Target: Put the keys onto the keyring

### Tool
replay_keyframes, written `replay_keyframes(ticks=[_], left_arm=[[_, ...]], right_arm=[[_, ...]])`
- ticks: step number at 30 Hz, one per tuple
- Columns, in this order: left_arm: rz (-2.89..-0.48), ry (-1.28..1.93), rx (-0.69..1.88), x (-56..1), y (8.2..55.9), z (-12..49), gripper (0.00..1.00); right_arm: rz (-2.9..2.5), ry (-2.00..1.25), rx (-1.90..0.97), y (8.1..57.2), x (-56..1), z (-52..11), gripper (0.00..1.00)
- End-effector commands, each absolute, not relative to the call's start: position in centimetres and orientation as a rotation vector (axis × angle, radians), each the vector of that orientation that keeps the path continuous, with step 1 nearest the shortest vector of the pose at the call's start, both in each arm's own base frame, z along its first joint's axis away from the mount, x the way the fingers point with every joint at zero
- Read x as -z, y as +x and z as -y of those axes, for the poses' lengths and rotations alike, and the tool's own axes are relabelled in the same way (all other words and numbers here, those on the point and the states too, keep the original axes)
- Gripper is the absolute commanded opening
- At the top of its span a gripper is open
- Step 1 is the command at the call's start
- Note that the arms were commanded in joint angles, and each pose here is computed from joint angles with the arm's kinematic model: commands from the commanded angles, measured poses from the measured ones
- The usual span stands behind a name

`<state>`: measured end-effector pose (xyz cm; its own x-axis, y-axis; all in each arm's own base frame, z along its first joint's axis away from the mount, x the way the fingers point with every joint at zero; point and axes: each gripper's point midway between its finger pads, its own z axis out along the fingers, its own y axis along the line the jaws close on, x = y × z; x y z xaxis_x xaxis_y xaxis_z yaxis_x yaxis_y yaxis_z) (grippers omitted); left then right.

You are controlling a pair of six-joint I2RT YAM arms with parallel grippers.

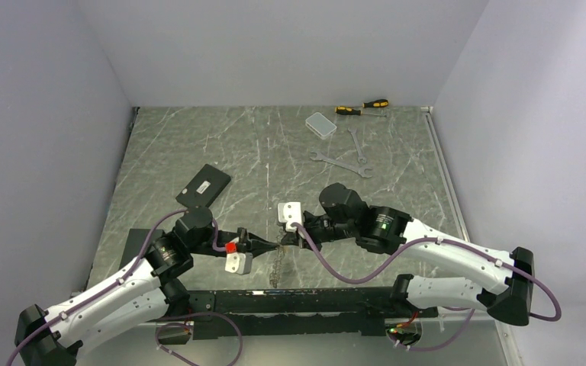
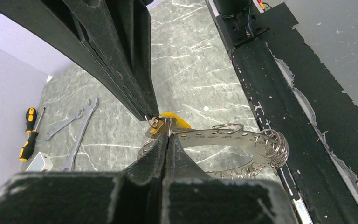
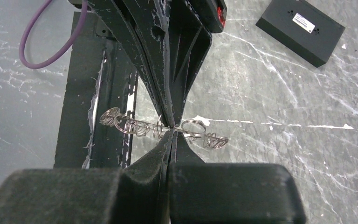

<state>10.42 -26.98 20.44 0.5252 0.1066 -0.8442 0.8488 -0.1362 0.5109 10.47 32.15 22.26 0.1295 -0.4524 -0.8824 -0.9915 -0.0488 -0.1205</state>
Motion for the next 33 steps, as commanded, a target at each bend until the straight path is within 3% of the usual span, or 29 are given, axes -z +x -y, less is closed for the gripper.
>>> replay_keyframes(ticks=[1, 33], left_arm=[[-0.74, 1.571, 0.795, -23.4, 10.1, 27.4, 0.0], [-0.742, 1.57, 0.818, -23.4, 9.8, 27.5, 0.0]], right_arm=[[-1.333, -1.578, -0.849, 11.0, -25.5, -33.2, 0.0], [-1.302, -1.634, -0.822, 9.9, -25.4, -33.3, 0.0]])
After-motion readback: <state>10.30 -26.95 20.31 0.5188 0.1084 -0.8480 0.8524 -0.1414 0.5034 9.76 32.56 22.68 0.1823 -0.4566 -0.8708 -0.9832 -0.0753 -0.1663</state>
